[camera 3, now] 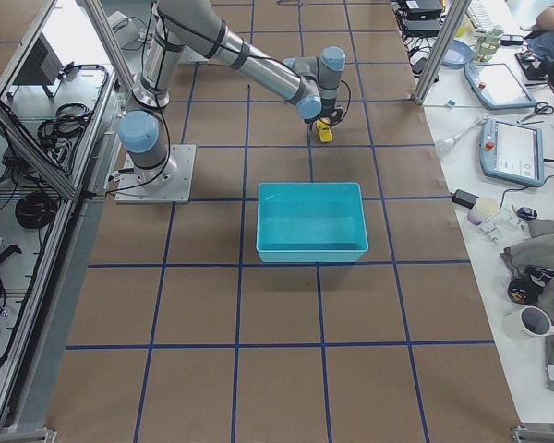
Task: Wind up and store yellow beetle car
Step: 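Lower the right gripper onto the yellow car and grasp it, then carry the yellow car with the right gripper over the blue bin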
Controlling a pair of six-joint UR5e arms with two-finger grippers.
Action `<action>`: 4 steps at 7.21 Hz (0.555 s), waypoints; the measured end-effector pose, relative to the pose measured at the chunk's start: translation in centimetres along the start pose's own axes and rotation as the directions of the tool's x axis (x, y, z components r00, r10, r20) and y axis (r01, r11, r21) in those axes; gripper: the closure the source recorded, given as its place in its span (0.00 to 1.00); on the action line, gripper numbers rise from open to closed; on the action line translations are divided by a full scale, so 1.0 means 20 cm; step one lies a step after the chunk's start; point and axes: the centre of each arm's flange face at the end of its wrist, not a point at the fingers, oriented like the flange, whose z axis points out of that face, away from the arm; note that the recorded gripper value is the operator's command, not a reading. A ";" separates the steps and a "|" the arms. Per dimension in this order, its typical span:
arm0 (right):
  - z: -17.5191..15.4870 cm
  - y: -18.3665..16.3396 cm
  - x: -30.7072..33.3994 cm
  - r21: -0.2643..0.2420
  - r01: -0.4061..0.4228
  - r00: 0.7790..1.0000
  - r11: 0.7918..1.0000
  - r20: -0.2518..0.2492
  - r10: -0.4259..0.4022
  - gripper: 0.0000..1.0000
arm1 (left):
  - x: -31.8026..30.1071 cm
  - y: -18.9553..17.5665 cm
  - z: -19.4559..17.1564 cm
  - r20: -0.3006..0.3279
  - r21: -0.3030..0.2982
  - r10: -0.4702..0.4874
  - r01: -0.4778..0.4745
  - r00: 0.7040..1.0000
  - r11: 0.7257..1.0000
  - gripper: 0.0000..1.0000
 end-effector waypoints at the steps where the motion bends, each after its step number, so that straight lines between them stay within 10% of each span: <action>1: -0.01 0.00 0.00 -0.001 -0.003 1.000 1.000 -0.004 0.003 1.00 | 0.00 0.00 0.00 0.001 0.001 0.000 0.000 1.000 1.000 0.00; 4: -0.27 0.04 0.12 -0.045 -0.008 0.997 0.999 -0.075 0.005 1.00 | -0.01 0.01 -0.01 0.012 0.000 0.002 -0.002 1.000 1.000 0.00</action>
